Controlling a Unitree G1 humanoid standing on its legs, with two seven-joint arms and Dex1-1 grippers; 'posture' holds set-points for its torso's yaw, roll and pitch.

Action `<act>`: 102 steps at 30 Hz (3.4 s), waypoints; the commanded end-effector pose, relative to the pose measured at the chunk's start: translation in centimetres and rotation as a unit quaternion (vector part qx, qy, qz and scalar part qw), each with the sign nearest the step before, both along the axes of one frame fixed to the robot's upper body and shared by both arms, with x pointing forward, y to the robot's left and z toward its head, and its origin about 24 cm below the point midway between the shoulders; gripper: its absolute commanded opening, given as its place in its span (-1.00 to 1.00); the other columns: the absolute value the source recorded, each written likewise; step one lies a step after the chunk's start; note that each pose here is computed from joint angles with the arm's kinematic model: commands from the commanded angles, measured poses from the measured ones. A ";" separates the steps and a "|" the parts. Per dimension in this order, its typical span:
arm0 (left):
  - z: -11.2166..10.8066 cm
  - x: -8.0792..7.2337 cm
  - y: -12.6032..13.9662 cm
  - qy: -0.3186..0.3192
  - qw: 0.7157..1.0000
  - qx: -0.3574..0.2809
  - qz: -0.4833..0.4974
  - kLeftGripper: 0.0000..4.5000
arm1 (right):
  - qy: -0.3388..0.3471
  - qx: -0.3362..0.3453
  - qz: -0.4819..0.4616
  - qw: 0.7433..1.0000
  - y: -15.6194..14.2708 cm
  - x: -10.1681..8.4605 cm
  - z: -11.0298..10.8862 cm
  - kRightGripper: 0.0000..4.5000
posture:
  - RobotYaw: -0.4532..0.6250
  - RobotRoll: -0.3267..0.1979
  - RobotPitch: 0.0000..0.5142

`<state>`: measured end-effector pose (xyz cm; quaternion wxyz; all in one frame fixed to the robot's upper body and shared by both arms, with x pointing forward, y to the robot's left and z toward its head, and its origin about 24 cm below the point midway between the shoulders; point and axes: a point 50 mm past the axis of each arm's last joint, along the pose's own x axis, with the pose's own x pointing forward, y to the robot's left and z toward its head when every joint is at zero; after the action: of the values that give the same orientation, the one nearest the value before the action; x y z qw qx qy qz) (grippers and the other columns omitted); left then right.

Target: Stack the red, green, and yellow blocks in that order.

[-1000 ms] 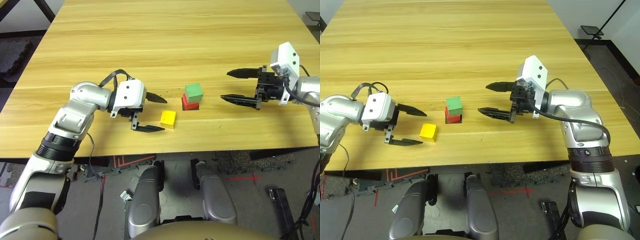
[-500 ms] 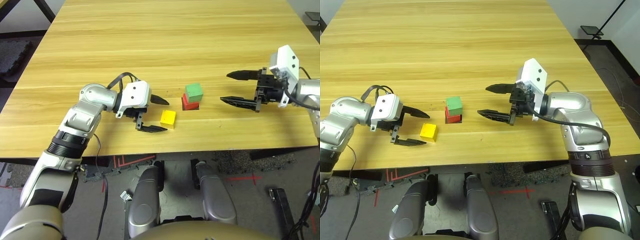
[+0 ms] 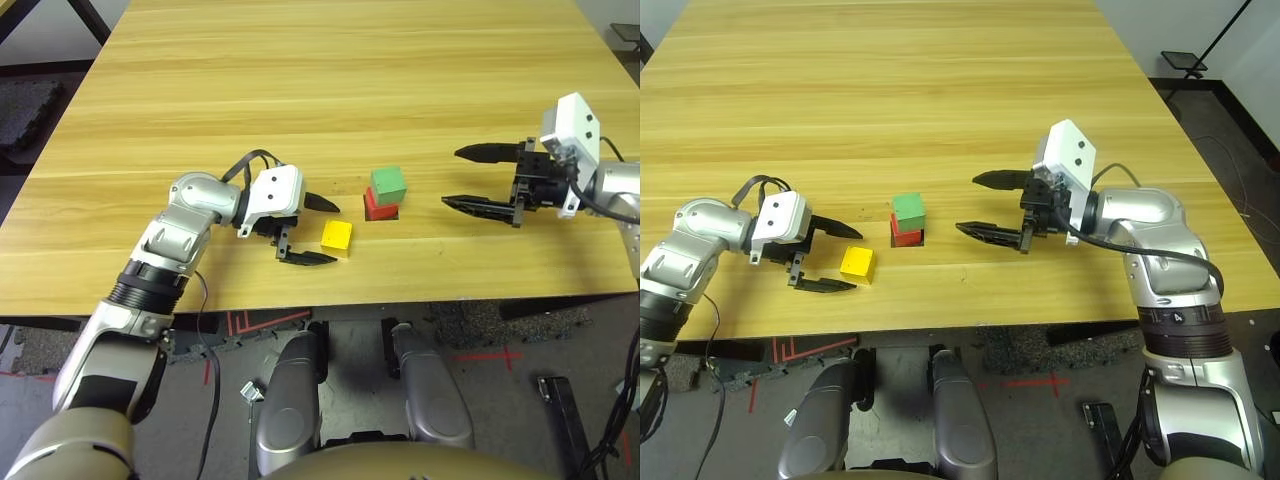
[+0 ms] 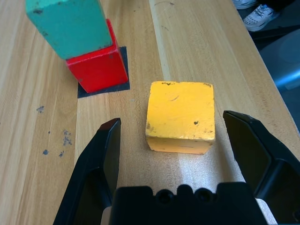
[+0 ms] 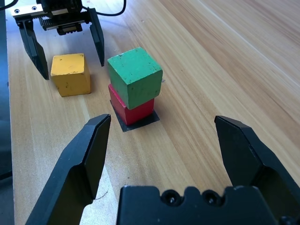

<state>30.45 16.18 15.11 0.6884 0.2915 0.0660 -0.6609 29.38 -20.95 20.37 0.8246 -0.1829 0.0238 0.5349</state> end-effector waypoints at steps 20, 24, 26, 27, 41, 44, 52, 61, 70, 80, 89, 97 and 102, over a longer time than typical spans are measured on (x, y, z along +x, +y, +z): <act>-0.8 0.3 0.3 0.009 1.000 0.016 0.000 -0.09 | -0.004 0.001 0.002 1.000 -0.1 -0.3 0.3 1.00 | 0.22 0.44 0.04; 0.1 0.6 1.0 0.000 1.000 0.028 0.006 -0.09 | -0.004 0.002 0.002 1.000 0.0 -0.3 0.2 1.00 | 0.22 0.47 0.04; 1.0 0.6 1.4 -0.003 0.999 0.035 0.006 -0.09 | -0.004 0.003 0.002 1.000 0.0 -0.3 0.2 1.00 | 0.22 0.49 0.04; 1.5 0.6 1.5 -0.003 0.999 0.034 0.010 -0.09 | -0.004 0.004 0.002 1.000 0.1 -0.3 0.2 1.00 | 0.22 0.50 0.05; 10.2 0.6 0.2 -0.008 0.998 0.009 0.055 -0.09 | -0.005 0.011 -0.002 1.000 0.2 0.0 -0.1 1.00 | 0.25 0.60 0.01; 11.3 0.7 -0.3 -0.013 0.998 0.006 0.065 -0.09 | -0.007 0.012 -0.003 1.000 0.3 0.1 -0.2 1.00 | 0.27 0.63 0.00; 13.8 1.2 -4.3 -0.025 0.993 -0.045 0.104 -0.09 | -0.010 0.018 -0.003 1.000 0.4 0.3 -0.3 1.00 | 0.27 0.67 -0.02; 12.7 0.7 -6.6 -0.002 0.996 -0.044 0.082 -0.09 | -0.014 0.022 -0.006 1.000 0.4 0.4 -0.3 1.00 | 0.26 0.67 -0.01; 10.9 0.3 -7.0 0.019 0.997 -0.017 0.072 -0.09 | -0.014 0.024 -0.012 1.000 0.3 0.3 -0.4 1.00 | 0.24 0.69 0.01; 10.4 0.7 -7.4 0.014 0.996 -0.011 0.087 -0.09 | -0.011 0.027 -0.013 0.999 0.4 0.4 -0.6 1.00 | 0.25 0.70 0.02; 9.7 0.6 -7.7 0.018 0.996 -0.008 0.088 -0.09 | -0.012 0.028 -0.006 1.000 0.6 0.5 -0.5 1.00 | 0.26 0.68 -0.01; 9.1 0.8 -8.0 0.019 0.996 -0.007 0.090 -0.09 | -0.013 0.028 -0.002 1.000 0.8 0.5 -0.5 1.00 | 0.26 0.68 -0.03; 8.9 0.8 -8.2 0.019 0.996 -0.005 0.086 -0.09 | -0.012 0.029 -0.003 1.000 0.7 0.5 -0.6 1.00 | 0.25 0.69 -0.03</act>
<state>31.30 8.14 24.76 0.7480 0.2688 0.0931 -0.5996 29.97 -20.34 19.82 0.8348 -0.1638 0.0021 0.5256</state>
